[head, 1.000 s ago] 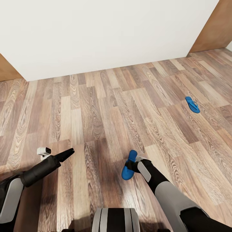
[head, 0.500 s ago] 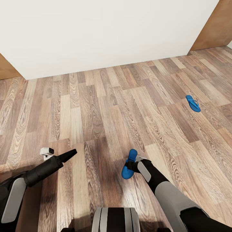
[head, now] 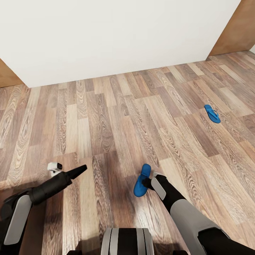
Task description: In the bedroom, move the book from the bed onto either nightstand, and place the two sandals side by side next to the bed.
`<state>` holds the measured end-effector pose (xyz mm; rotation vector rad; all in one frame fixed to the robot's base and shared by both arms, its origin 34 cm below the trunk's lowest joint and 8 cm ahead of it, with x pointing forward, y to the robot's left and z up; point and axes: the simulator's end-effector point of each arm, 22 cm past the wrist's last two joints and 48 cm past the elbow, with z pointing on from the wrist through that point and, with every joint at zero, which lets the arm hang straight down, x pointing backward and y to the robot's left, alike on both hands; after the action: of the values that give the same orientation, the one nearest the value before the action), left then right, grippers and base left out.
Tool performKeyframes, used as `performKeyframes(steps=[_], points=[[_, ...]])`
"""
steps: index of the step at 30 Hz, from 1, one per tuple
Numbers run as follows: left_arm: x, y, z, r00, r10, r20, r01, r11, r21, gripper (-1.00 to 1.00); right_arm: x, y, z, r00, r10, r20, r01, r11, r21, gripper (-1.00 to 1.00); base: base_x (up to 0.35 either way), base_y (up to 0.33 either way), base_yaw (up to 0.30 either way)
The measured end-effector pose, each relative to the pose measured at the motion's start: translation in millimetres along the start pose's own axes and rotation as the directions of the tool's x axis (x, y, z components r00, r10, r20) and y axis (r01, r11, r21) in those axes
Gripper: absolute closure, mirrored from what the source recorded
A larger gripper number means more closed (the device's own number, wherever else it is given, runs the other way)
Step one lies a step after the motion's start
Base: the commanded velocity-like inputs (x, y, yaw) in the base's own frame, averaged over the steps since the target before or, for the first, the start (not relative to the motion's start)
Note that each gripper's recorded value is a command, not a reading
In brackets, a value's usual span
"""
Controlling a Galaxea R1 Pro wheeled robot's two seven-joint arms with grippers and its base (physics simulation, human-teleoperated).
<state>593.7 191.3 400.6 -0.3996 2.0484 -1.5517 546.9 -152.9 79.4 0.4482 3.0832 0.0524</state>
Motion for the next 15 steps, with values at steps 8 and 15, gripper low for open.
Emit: performKeyframes(steps=[8,15], points=[[2.4,-0.7,2.0,1.000,-0.001,-0.007,0.001,1.000,0.003,-1.00,0.8,-6.1,0.0,1.000,0.003,-0.003,-0.003,1.000,0.027,-1.00,0.000,0.000,0.000],[2.5,-0.6,2.1,1.000,0.000,-0.008,0.000,1.000,0.002,-1.00,0.9,-5.6,0.0,1.000,0.005,-0.003,-0.005,1.000,0.025,-1.00,0.000,0.000,0.000]])
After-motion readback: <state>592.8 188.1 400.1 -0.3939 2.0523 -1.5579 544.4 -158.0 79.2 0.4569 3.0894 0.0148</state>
